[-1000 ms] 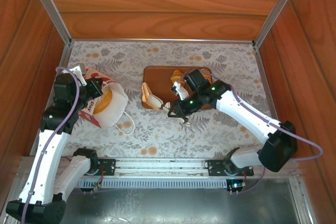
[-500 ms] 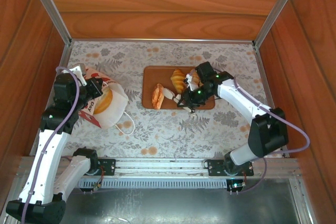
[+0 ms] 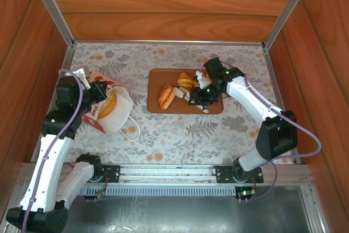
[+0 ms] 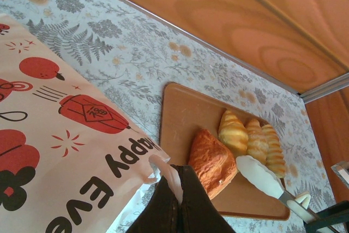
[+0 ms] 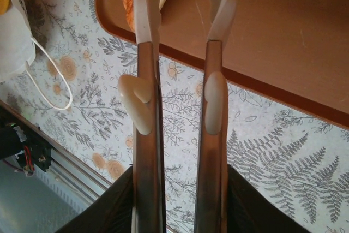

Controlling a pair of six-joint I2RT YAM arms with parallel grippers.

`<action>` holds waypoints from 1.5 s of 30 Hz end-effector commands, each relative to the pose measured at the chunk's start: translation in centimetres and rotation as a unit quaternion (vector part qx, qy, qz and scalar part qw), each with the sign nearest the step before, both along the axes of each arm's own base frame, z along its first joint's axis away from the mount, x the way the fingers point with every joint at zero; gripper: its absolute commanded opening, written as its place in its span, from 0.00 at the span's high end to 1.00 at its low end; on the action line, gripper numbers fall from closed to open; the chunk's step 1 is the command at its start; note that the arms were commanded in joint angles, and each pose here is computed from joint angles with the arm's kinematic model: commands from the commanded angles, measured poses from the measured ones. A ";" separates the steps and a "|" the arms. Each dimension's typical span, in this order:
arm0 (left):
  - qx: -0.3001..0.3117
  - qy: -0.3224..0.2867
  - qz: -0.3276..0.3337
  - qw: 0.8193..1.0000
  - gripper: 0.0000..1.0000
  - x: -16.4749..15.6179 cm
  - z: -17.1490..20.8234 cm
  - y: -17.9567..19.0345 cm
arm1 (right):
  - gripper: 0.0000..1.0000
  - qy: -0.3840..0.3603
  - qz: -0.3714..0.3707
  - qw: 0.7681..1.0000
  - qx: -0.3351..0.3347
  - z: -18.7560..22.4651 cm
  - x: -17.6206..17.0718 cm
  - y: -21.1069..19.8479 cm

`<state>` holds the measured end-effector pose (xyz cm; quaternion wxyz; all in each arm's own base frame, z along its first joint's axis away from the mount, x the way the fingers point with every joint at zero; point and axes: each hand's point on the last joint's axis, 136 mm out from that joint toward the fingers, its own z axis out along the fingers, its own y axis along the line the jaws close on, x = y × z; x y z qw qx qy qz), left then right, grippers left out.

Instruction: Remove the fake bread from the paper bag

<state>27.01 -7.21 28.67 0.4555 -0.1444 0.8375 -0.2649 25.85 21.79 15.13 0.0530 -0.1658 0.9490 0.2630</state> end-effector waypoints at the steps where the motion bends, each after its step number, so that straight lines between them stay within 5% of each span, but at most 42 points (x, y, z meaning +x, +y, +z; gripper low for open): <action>1: -0.006 -0.013 -0.007 1.000 1.00 0.1 0.7 -0.4 | 0.59 -0.011 0.010 1.000 0.006 1.1 -0.3 0.6; 12: -0.007 -0.021 -0.007 1.000 1.00 -0.2 1.0 -0.3 | 0.56 -0.061 -0.022 0.996 -0.066 1.7 1.1 -0.8; 22: -0.009 -0.012 -0.011 1.000 1.00 0.2 0.8 -0.5 | 0.58 -0.065 0.003 0.998 -0.014 3.6 0.0 1.0; 35: -0.008 -0.015 -0.010 1.000 1.00 0.0 0.8 -0.5 | 0.46 -0.073 0.013 0.975 -0.211 0.2 0.0 2.1; 45: -0.009 -0.013 -0.022 1.000 1.00 -0.1 0.6 -0.8 | 0.39 -0.075 0.041 0.966 -0.242 -0.9 0.3 3.6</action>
